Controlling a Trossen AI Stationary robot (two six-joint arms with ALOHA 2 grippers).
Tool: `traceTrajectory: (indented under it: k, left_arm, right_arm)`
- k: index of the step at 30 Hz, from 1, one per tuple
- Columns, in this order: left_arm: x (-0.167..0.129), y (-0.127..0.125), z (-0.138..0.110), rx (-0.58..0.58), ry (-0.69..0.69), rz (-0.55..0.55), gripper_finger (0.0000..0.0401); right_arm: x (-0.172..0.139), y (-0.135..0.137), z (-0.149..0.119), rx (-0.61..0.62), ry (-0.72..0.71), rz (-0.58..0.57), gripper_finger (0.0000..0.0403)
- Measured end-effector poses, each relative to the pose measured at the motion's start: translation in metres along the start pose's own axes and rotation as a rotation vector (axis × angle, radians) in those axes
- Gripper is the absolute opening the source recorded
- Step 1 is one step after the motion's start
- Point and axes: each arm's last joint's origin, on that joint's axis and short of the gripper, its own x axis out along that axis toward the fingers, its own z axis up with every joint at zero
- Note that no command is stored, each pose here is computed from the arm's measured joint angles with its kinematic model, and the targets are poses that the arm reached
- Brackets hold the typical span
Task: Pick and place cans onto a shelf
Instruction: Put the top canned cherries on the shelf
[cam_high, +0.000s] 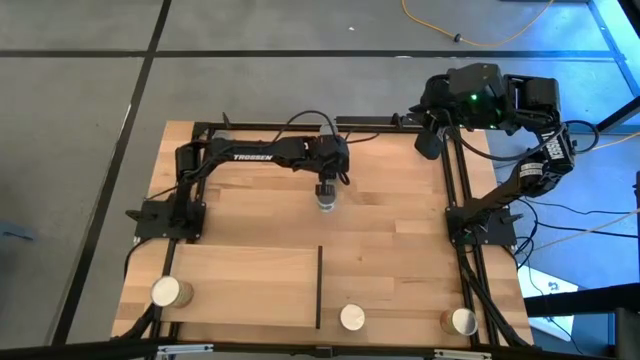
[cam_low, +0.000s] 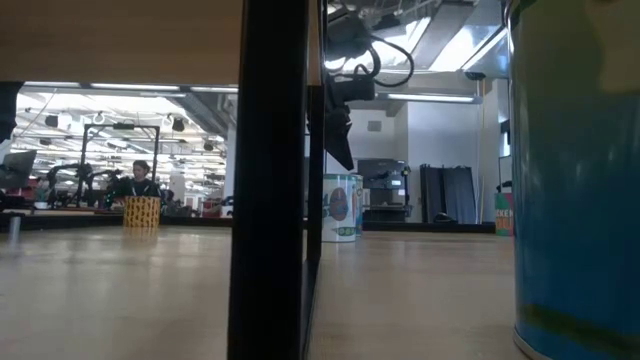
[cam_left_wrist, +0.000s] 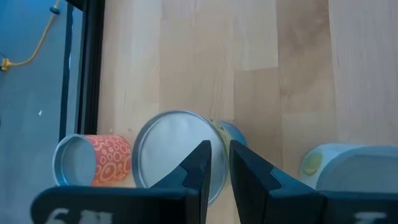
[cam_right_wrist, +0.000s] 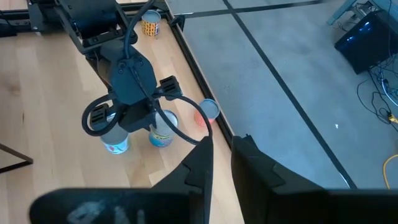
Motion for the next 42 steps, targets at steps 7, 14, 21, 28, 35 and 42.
traceTrajectory:
  k: [7,14,21,28,35,42]
  left_arm:
    - [0.001,0.005,-0.002,-0.039,-0.01,-0.035,0.005]
    - [0.001,0.005,-0.003,-0.045,-0.015,-0.061,0.005]
    - [0.013,0.002,-0.007,-0.041,0.021,-0.067,0.005]
    - [0.016,0.003,-0.006,-0.068,0.027,-0.032,0.005]
    - [0.016,0.003,-0.007,-0.068,0.048,0.01,0.0007]
    - [0.013,0.001,-0.006,-0.084,0.048,0.007,0.0002]
  right_arm:
    - [0.0,0.0,0.0,0.0,0.0,-0.001,0.0059]
    - [0.0,0.0,0.0,0.0,0.0,-0.001,0.0059]
    - [0.0,0.0,0.0,-0.001,0.0,0.0,0.0059]
    - [0.0,0.0,0.0,0.0,0.0,0.0,0.0059]
    - [0.0,0.0,0.0,-0.001,0.0,0.0,0.0059]
    - [0.0,0.0,0.0,0.0,0.0,0.0,0.0059]
